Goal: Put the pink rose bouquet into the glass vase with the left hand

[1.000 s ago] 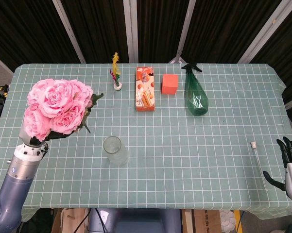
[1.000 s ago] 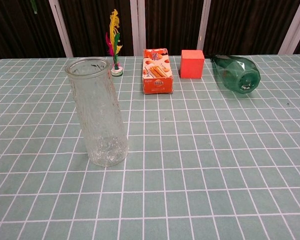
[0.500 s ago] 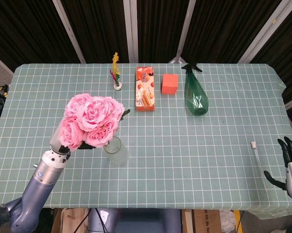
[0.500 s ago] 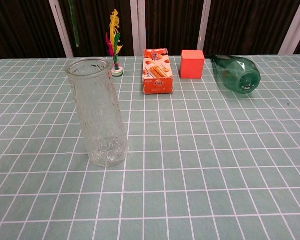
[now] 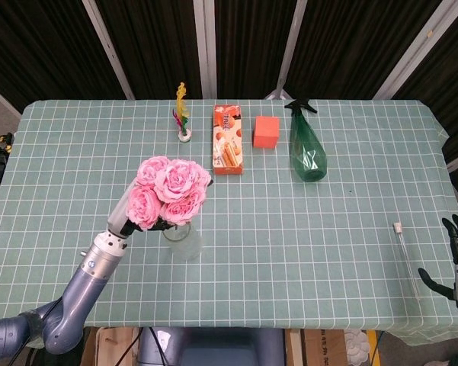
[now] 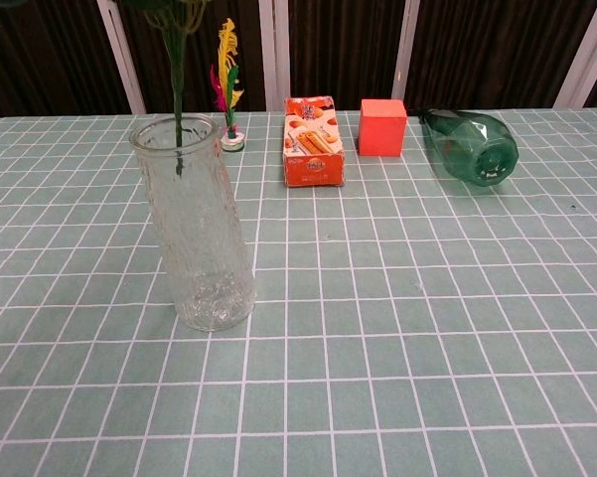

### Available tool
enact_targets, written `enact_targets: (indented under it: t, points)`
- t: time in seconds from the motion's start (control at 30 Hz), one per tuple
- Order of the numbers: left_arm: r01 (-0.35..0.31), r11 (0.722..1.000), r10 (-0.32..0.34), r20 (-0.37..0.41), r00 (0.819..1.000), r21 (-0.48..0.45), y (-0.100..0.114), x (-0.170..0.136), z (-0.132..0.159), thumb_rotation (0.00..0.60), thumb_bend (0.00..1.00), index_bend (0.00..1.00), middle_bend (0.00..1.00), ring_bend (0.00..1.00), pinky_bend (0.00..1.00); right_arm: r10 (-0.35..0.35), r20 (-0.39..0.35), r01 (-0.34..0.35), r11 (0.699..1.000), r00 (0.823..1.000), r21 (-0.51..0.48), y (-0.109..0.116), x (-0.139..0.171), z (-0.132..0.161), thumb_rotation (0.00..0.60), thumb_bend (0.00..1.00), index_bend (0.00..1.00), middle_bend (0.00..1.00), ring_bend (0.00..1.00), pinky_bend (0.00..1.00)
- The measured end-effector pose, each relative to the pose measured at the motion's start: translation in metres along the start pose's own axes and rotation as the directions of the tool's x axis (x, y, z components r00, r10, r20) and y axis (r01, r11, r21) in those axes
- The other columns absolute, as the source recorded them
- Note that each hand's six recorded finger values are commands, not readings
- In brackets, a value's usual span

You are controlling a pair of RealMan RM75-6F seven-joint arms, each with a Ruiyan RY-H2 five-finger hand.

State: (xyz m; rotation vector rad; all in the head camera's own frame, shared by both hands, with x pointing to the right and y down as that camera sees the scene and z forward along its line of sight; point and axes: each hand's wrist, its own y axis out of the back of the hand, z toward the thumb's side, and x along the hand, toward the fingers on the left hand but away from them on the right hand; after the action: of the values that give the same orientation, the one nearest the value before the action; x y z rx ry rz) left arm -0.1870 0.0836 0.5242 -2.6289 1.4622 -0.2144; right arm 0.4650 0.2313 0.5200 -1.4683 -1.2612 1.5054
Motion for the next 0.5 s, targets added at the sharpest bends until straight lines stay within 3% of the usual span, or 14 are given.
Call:
enact_targets:
  t: [0.33, 0.5]
  points:
    - [0.08, 0.997, -0.079, -0.067, 0.995, 0.018, -0.018, -0.01, -0.04, 0.6, 0.44, 0.31, 0.36, 0.29, 0.42, -0.002, -0.004, 0.002, 1.0, 1.0, -0.001, 0.002, 0.002, -0.001, 0.6, 0.23, 0.09, 0.05, 0.02, 0.0]
    - [0.116, 0.992, -0.112, -0.079, 0.991, 0.04, -0.02, -0.015, -0.048, 0.6, 0.43, 0.28, 0.3, 0.22, 0.32, 0.002, -0.008, -0.002, 1.0, 1.0, -0.002, 0.002, 0.002, 0.0, 0.6, 0.23, 0.09, 0.05, 0.02, 0.0]
